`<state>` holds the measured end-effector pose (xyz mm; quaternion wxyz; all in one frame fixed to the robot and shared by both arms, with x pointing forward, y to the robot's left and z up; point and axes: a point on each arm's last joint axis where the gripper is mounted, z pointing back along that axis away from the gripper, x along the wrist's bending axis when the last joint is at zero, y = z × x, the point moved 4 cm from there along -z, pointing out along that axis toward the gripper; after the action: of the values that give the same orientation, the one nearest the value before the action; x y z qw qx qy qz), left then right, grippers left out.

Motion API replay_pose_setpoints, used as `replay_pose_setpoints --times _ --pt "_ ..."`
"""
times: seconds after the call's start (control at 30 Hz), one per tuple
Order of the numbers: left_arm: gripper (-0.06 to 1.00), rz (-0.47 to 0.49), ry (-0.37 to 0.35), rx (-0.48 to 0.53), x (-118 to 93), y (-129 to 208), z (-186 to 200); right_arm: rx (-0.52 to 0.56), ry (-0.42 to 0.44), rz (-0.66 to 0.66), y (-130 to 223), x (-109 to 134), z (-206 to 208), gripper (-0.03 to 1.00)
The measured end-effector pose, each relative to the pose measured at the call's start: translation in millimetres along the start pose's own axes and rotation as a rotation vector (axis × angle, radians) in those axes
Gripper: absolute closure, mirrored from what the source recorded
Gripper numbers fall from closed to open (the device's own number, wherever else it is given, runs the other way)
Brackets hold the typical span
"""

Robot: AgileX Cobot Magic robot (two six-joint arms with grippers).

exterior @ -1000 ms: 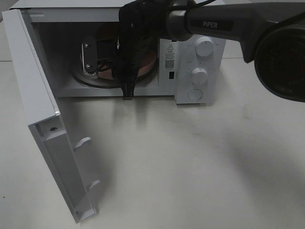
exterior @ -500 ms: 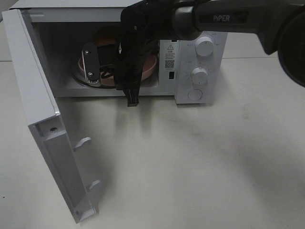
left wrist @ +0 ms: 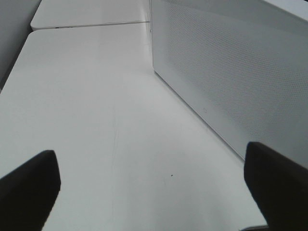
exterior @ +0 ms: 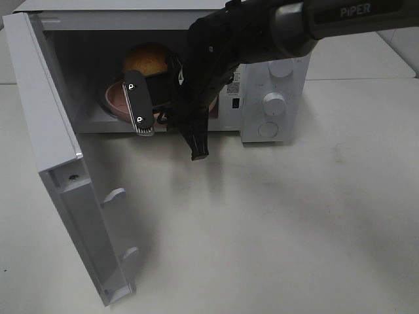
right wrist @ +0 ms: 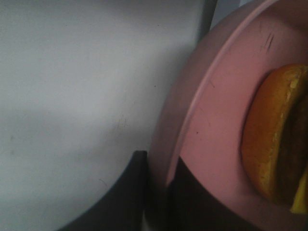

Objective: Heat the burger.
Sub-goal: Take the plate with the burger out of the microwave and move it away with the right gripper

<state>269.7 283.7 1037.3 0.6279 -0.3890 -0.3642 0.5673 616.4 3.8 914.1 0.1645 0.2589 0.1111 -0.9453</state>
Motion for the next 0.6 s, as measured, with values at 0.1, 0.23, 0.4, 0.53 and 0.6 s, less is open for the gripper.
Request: replay_pose_setpoints --times 0.1,0.23,0.4,0.53,0.6 --pt "-0.03 0.0 0.0 0.0 0 0 0 -0.02 0.032 0.027 1 7 8 0.87" --pt "-0.03 0.0 0.0 0.0 0 0 0 -0.034 0.057 0.056 3 15 19 0.87" --pt "-0.03 0.0 0.0 0.0 0 0 0 -0.044 0.07 0.112 6 30 32 0.87" --pt "-0.03 0.0 0.0 0.0 0 0 0 -0.05 0.079 0.136 9 39 39 0.87" --pt "-0.03 0.0 0.0 0.0 0 0 0 -0.054 0.086 0.144 13 49 49 0.87"
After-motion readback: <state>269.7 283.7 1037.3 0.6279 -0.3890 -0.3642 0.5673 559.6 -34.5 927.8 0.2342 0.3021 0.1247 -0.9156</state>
